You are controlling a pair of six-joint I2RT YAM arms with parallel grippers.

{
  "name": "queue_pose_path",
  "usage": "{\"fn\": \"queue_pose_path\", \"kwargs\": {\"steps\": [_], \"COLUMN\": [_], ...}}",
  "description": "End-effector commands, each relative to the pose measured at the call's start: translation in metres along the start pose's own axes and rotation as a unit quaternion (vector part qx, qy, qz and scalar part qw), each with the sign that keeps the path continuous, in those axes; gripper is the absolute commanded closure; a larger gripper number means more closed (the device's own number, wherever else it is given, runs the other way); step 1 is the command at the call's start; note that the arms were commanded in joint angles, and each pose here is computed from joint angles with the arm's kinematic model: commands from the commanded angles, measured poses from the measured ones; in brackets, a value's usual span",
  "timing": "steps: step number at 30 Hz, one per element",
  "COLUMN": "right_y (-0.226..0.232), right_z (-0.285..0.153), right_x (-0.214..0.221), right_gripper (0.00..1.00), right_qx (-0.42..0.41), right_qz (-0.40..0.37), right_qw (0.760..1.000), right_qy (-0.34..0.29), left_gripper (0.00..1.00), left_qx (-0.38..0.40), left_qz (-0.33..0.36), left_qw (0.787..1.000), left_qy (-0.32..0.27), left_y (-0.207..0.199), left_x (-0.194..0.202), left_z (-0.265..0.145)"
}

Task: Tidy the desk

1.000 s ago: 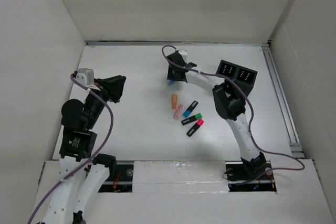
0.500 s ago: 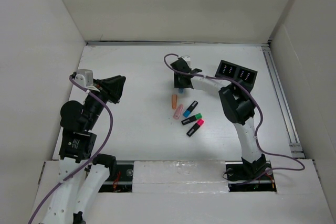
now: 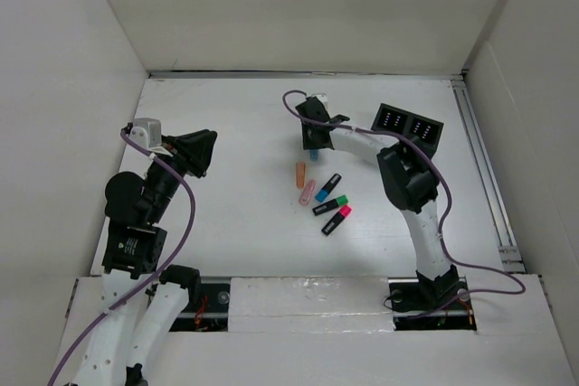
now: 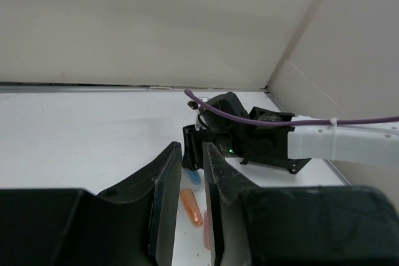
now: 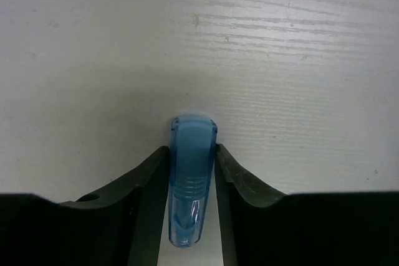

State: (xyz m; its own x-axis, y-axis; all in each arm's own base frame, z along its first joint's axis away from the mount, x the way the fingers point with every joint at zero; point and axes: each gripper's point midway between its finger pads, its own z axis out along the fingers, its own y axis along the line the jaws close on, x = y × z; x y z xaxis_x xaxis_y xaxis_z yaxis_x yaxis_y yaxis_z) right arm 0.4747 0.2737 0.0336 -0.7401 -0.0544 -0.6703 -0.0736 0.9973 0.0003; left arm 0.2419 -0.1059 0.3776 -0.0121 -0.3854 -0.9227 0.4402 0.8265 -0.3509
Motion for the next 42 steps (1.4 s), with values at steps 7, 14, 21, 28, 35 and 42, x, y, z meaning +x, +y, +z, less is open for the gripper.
{"fn": "queue_pose_path", "kwargs": {"steps": [7,14,21,28,35,42], "right_y": [0.004,-0.004,-0.116,-0.210,-0.303,-0.325], "right_z": [-0.001,-0.142,-0.213,-0.225,-0.221,-0.175], "right_x": [-0.030,-0.131,-0.155,-0.147,-0.116,-0.094], "right_gripper": [0.85,0.84,0.85,0.85,0.85,0.83], "right_qx": [-0.025,-0.094,-0.059,-0.009,0.128,0.173], "right_qz": [0.016,0.059,0.157,0.241,0.288,0.299], "right_qw": [0.999,0.968,0.938,0.905,0.888,0.894], "right_qy": [-0.042,-0.223,-0.305,-0.350,-0.333,-0.284], "left_gripper": [0.82,0.82,0.80,0.75,0.73,0.72], "left_qx": [0.013,0.011,0.011,0.005,0.006,0.009], "left_qz": [0.007,0.007,0.006,0.004,0.004,0.005], "left_qw": [1.000,1.000,1.000,1.000,1.000,1.000], "left_qy": [-0.019,-0.017,-0.018,-0.013,-0.010,-0.012], "left_y": [-0.005,-0.004,-0.004,-0.001,-0.001,-0.002], "left_x": [-0.008,-0.007,-0.007,-0.005,-0.003,-0.004], "left_z": [0.001,0.002,0.001,0.004,0.005,0.004]}}
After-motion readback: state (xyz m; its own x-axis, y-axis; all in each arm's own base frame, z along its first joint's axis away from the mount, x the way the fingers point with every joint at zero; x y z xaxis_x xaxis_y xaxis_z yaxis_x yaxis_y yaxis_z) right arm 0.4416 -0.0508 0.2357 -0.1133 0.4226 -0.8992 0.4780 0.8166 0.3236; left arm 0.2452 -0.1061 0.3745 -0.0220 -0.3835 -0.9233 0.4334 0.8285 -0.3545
